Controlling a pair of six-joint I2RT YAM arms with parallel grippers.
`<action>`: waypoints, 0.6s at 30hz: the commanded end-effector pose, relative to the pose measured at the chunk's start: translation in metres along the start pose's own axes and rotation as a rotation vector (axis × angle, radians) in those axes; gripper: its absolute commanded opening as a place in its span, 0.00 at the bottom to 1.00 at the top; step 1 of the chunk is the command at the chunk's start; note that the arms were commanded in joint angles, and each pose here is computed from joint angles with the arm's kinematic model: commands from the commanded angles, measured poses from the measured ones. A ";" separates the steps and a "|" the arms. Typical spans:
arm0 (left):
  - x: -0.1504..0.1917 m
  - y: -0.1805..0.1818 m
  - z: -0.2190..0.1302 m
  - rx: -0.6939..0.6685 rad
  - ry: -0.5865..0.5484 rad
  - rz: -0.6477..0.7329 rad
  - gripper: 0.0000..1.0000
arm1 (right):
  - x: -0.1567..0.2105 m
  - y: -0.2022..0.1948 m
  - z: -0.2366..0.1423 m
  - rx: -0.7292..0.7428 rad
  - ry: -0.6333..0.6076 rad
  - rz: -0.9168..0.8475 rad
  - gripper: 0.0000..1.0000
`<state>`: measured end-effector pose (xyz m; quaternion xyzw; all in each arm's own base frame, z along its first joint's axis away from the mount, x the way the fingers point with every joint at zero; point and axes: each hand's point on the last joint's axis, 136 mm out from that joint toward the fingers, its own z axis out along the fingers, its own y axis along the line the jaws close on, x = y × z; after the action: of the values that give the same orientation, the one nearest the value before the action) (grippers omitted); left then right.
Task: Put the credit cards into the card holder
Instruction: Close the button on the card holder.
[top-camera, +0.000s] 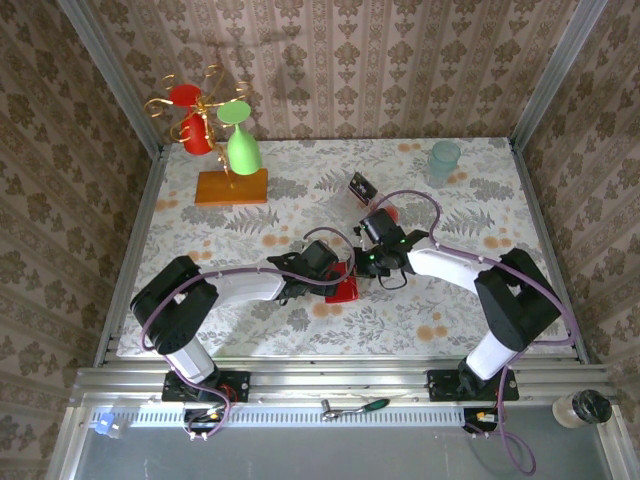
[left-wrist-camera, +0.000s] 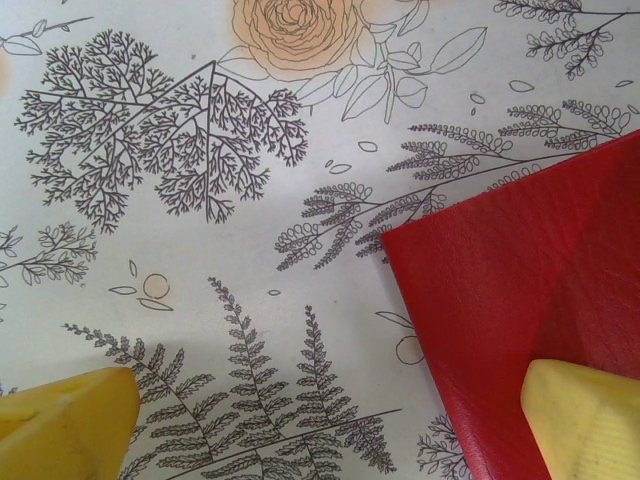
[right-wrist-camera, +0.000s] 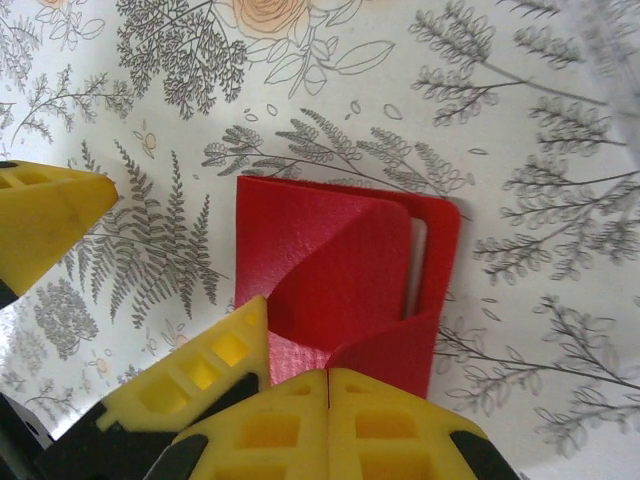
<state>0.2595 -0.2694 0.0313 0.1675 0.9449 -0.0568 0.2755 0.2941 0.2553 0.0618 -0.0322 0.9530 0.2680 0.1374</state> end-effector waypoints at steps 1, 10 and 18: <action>0.017 0.009 0.008 -0.051 0.053 0.043 1.00 | -0.002 0.013 0.009 -0.080 0.013 0.025 0.00; 0.019 0.010 0.008 -0.054 0.054 0.040 1.00 | 0.004 0.010 0.022 -0.080 0.036 0.045 0.00; 0.018 0.011 0.008 -0.056 0.052 0.040 1.00 | 0.013 0.001 0.030 -0.062 0.053 0.062 0.00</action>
<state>0.2596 -0.2694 0.0313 0.1674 0.9448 -0.0568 0.2758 0.2949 0.2675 0.0423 -0.0130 0.9496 0.2912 0.1155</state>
